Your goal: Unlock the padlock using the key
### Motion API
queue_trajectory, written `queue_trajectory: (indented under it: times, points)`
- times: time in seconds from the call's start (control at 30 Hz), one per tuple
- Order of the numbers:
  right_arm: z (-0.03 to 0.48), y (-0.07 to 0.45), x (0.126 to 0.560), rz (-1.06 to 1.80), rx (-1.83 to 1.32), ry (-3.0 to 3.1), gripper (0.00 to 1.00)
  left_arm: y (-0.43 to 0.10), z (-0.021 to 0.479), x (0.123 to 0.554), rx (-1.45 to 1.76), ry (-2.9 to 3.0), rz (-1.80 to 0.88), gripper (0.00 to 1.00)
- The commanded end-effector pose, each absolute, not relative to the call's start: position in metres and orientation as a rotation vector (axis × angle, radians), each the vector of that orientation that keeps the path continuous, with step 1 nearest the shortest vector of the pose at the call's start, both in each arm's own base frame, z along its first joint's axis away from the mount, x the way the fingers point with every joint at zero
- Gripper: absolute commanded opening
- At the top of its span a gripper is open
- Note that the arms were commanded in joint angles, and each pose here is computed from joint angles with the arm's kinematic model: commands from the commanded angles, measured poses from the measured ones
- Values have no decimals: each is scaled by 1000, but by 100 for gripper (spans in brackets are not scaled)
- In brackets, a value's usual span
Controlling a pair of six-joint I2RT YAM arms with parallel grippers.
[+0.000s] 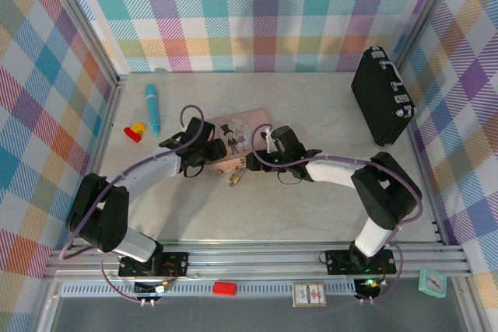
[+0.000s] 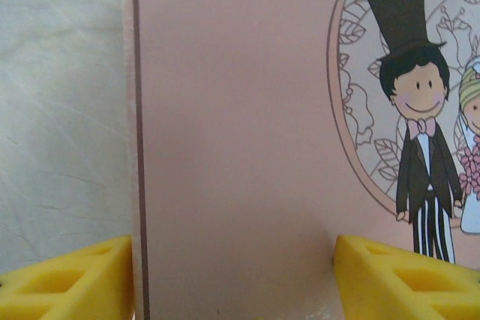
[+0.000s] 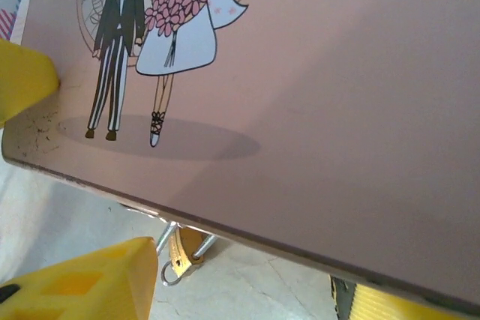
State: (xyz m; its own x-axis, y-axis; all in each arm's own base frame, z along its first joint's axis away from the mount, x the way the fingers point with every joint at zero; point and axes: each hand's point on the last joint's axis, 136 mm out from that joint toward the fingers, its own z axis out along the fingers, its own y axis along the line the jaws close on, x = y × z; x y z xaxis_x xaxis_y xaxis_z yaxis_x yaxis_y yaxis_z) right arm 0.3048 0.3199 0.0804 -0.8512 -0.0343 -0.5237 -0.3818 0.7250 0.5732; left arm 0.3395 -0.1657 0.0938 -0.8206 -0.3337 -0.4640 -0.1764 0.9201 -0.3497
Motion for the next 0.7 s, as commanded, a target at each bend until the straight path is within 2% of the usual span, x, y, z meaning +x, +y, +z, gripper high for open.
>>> queue_trajectory:
  times: [0.0, 0.2, 0.33, 0.67]
  points:
    - [85, 325, 291, 1074, -301, 2408, 58, -169, 71, 319, -408, 2602, -403, 66]
    - [76, 328, 279, 1263, -155, 2307, 56, -171, 69, 323, -439, 2566, -421, 66]
    - [72, 339, 278, 1332, -171, 2264, 49, -171, 71, 323, -445, 2561, -427, 65]
    - [54, 336, 284, 1282, -70, 2290, 40, -163, 75, 318, -522, 2518, -441, 65]
